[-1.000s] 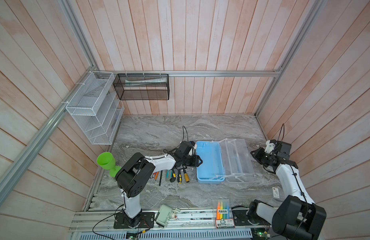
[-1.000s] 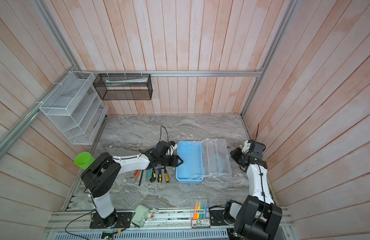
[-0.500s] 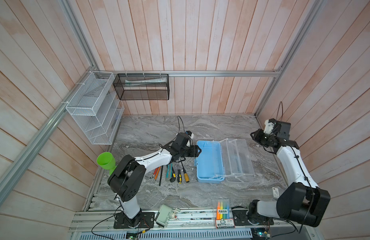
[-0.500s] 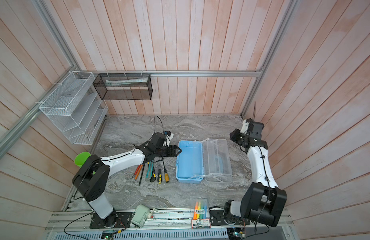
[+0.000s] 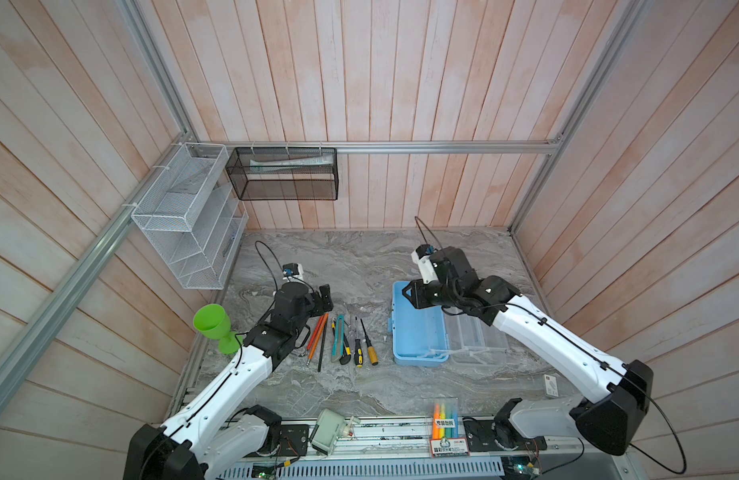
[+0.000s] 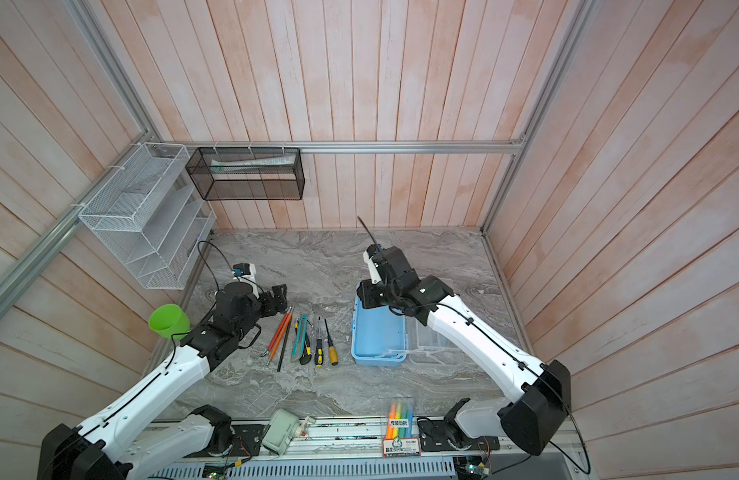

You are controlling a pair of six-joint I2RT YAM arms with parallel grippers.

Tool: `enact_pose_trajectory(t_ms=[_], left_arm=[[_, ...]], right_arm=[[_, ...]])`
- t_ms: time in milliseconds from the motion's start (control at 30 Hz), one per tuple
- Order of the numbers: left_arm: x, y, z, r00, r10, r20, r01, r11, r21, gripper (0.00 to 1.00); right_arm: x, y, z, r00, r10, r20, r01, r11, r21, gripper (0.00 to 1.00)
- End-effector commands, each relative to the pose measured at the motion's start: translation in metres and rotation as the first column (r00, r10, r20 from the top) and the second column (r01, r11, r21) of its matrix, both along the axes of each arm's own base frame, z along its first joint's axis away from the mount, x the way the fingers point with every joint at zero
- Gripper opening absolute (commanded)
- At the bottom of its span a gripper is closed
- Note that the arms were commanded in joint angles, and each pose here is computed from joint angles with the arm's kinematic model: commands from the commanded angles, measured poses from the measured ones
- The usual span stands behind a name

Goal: Pack the tool kit
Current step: 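Release the lid and move the right gripper to the tools while the left draws back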

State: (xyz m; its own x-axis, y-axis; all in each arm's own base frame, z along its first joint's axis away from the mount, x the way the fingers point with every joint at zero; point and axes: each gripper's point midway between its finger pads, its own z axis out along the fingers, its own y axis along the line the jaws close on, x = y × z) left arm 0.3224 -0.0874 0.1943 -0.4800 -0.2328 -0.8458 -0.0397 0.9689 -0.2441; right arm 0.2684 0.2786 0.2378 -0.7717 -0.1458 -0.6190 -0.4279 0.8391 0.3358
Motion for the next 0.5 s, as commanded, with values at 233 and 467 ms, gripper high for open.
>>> enact_pose_trajectory(t_ms=[233, 467], left_arm=[[-0.038, 0.055, -0.025, 0.981, 0.15, 0.12, -0.158, 0.985, 0.063, 1.0], [-0.042, 0.053, -0.035, 0.986, 0.117, 0.119, -0.125, 0.991, 0.057, 1.0]], right_arm=[[-0.05, 0.05, -0.09, 0.979, 0.037, -0.199, -0.098, 0.947, -0.306, 0.33], [-0.059, 0.08, -0.137, 0.947, 0.099, -0.306, -0.216, 0.902, -0.374, 0.35]])
